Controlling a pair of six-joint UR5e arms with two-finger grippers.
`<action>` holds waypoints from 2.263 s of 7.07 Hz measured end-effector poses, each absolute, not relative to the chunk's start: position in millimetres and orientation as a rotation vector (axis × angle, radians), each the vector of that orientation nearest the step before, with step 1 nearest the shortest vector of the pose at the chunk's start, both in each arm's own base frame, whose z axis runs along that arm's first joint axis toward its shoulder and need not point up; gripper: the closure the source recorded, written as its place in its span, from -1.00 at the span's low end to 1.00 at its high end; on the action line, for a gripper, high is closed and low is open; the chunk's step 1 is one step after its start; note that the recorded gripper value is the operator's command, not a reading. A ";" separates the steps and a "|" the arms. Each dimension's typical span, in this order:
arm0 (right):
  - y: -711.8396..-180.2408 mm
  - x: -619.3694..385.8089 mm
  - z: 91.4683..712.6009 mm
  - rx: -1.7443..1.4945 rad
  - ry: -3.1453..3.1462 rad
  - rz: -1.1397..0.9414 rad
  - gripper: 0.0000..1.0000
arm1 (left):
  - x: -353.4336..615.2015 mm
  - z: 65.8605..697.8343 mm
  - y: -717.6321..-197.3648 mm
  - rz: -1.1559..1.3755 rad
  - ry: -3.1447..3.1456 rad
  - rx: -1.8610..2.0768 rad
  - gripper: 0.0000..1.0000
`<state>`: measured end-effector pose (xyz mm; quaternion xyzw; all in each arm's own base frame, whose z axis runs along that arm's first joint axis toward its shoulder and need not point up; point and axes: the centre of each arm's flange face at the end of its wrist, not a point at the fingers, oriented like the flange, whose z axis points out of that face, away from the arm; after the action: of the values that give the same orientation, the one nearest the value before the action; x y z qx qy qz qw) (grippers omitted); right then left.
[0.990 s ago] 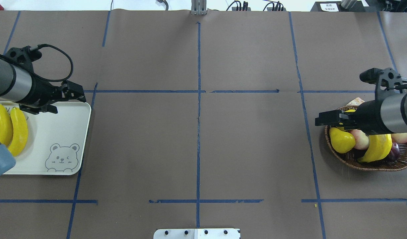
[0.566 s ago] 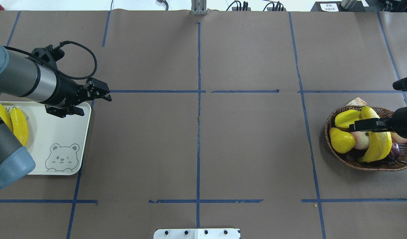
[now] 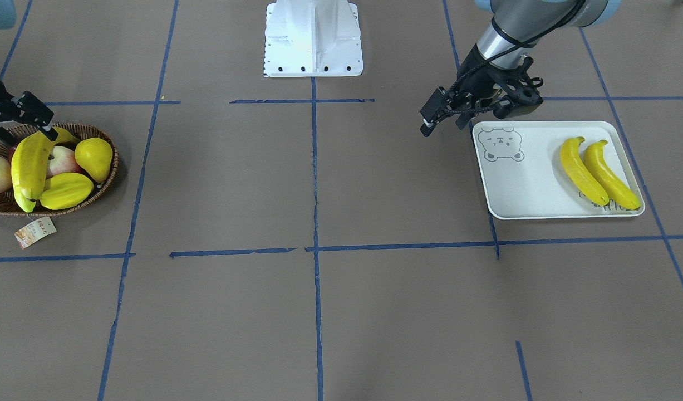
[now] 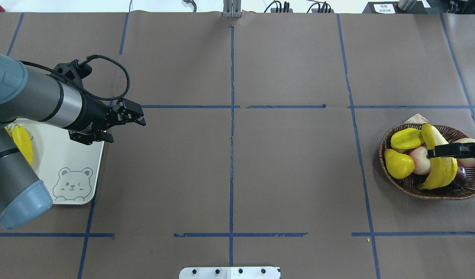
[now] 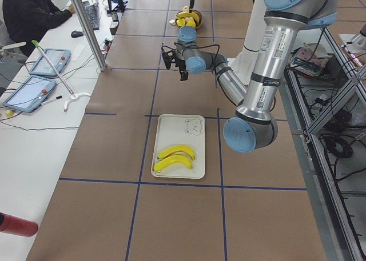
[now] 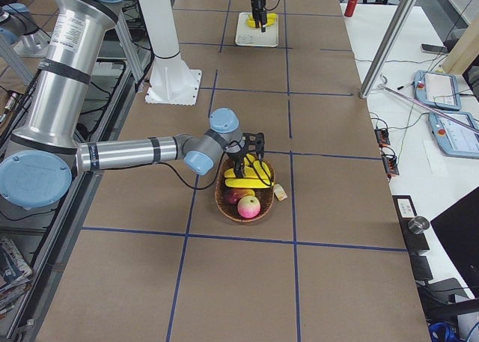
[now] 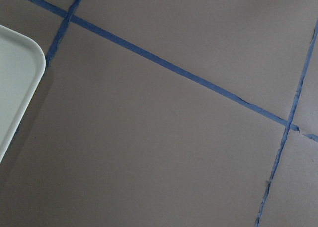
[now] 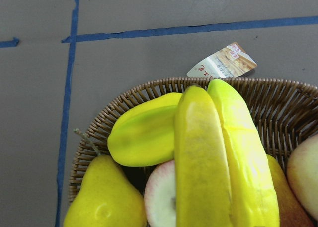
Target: Transfer all bananas from basket to plate
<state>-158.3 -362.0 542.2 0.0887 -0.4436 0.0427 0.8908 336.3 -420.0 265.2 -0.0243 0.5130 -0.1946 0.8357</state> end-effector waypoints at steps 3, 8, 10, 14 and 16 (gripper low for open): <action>-363.3 -161.5 549.9 0.166 -0.914 0.096 -0.84 | 336.3 263.9 -419.4 -0.410 1.089 -0.050 -1.00; -366.3 -170.8 551.0 0.149 -0.926 0.078 0.44 | 334.9 269.2 -418.5 -0.413 1.080 -0.055 -1.00; -365.7 -172.1 550.7 0.148 -0.928 0.068 0.70 | 334.7 270.5 -418.3 -0.413 1.078 -0.056 -1.00; -363.7 -168.5 542.4 0.127 -0.968 0.051 0.99 | 335.5 271.6 -418.1 -0.414 1.076 -0.057 -1.00; -368.9 -129.9 529.3 0.083 -1.066 0.084 1.00 | 335.7 271.5 -418.0 -0.413 1.076 -0.058 -1.00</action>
<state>-129.9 -368.9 529.3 0.0394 -0.5078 0.0399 0.8597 335.7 -418.0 271.5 -0.0272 0.5087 -0.1952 0.8380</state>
